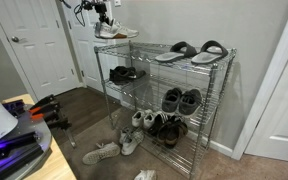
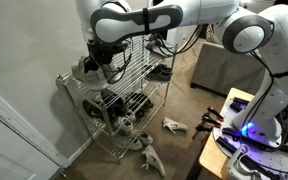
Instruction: Move the white pair of shoes to the second shelf
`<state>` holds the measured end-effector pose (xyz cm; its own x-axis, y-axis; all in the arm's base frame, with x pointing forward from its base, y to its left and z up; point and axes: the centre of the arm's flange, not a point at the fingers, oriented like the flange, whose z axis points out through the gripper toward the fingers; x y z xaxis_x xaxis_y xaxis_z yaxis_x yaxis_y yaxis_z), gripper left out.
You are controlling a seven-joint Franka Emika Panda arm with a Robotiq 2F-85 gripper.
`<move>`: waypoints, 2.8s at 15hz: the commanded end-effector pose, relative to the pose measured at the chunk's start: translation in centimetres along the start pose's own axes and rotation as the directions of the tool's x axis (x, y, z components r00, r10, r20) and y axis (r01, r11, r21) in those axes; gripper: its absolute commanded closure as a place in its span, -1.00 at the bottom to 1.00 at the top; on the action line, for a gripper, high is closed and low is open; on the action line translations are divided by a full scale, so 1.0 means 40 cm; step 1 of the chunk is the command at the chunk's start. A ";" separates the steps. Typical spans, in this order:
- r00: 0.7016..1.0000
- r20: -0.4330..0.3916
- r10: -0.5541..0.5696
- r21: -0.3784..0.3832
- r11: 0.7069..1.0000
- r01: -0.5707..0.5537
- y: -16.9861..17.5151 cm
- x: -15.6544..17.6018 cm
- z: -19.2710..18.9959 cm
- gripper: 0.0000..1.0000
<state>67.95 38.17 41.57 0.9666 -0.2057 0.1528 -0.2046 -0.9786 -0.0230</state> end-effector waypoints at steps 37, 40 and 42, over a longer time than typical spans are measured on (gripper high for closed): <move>0.959 0.266 0.097 -0.168 0.984 -0.053 0.783 -0.460 -0.017 0.90; 0.929 0.353 0.113 -0.185 0.982 -0.050 0.790 -0.410 0.077 0.90; 0.907 0.403 0.126 -0.196 0.979 -0.050 0.799 -0.382 0.130 0.90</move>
<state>44.00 10.54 34.30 0.9251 -0.3242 -0.1977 -0.2937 -0.9409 0.1687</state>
